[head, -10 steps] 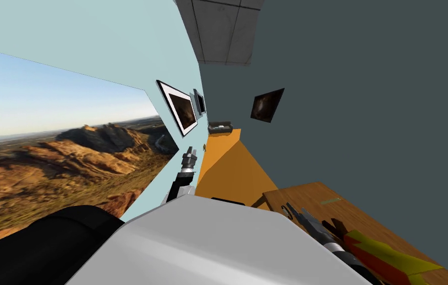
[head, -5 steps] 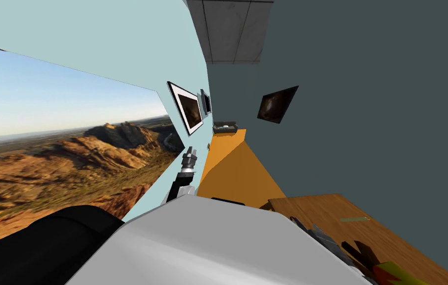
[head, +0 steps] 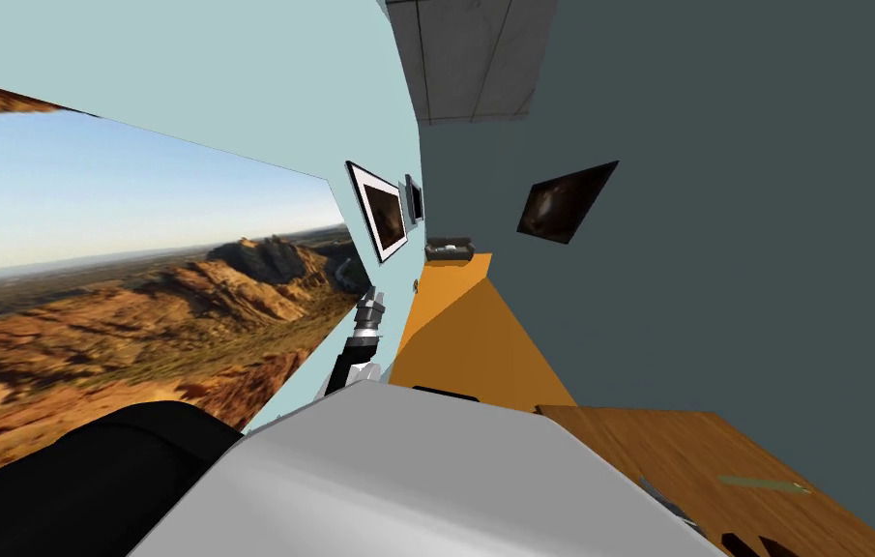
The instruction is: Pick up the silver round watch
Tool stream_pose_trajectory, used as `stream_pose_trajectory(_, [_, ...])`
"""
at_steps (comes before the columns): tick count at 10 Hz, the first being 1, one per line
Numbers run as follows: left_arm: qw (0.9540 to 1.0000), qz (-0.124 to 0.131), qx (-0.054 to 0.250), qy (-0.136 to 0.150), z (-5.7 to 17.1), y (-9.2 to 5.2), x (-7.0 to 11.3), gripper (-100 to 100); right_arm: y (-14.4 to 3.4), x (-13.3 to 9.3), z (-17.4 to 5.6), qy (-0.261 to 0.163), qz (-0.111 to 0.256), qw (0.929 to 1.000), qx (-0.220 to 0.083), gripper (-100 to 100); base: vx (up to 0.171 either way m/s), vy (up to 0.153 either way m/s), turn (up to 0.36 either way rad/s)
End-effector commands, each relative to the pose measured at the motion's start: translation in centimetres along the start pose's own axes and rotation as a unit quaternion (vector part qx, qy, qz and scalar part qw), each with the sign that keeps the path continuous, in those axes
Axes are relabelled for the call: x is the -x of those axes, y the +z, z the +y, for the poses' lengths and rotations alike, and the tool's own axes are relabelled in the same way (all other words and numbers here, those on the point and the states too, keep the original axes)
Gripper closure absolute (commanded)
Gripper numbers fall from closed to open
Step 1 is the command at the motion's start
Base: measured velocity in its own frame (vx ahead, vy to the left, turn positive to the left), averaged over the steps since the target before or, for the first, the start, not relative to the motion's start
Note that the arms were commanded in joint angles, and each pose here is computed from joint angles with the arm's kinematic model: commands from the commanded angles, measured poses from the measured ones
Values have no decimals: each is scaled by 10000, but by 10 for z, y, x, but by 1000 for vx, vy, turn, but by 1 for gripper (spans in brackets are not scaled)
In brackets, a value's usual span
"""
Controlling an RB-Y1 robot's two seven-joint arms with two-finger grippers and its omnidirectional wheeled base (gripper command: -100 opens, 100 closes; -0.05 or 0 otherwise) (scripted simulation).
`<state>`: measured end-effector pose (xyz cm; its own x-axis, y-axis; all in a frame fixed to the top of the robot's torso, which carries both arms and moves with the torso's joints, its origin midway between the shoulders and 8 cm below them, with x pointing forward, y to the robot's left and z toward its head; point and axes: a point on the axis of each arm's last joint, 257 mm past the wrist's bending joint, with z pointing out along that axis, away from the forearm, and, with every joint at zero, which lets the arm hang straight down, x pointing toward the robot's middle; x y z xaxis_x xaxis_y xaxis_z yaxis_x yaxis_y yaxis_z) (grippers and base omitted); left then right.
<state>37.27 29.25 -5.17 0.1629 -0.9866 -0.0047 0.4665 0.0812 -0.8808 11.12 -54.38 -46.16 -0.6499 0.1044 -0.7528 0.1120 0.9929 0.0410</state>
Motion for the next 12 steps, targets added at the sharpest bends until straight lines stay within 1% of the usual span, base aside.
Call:
stream_pose_trajectory(1, [10000,0,0,0,0,0,0,0,-8,-20,-9,-83,225,9997,-107,-100,32,23,134])
stream_pose_trajectory(2, [10000,0,0,1,0,0,0,0,-8,-20,-9,-83,225,9997,-107,-100,16,10,-17])
stream_pose_trajectory(3, [10000,-1,1,1,0,0,0,0,-18,-38,-17,-301,502,9982,-153,-100,22,27,245])
stream_pose_trajectory(4, [10000,0,0,0,0,0,0,0,-23,-48,-23,-260,605,9976,-234,-100,30,20,175])
stream_pose_trajectory(5, [10000,0,0,1,0,0,0,0,-37,-70,-33,-454,926,9942,-303,-100,37,24,299])
stream_pose_trajectory(6, [10000,0,0,0,0,0,0,0,-40,-75,-36,-432,981,9936,-345,-100,33,19,100])
stream_pose_trajectory(7, [10000,-1,1,1,0,0,0,0,-40,-75,-36,-432,981,9936,-345,-100,16,12,-45])
stream_pose_trajectory(8, [10000,-1,1,1,0,0,0,0,-58,-101,-48,-596,1348,9881,-440,-100,26,29,232])
stream_pose_trajectory(9, [10000,0,0,0,0,0,0,0,-77,-125,-58,-752,1704,9811,-519,-100,59,55,410])
stream_pose_trajectory(11, [10000,0,1,0,0,0,0,0,-115,-167,-75,-1036,2357,9643,-627,-100,74,52,319])
stream_pose_trajectory(12, [10000,0,1,1,0,0,0,0,-134,-185,-81,-1157,2661,9547,-666,-100,61,54,290])
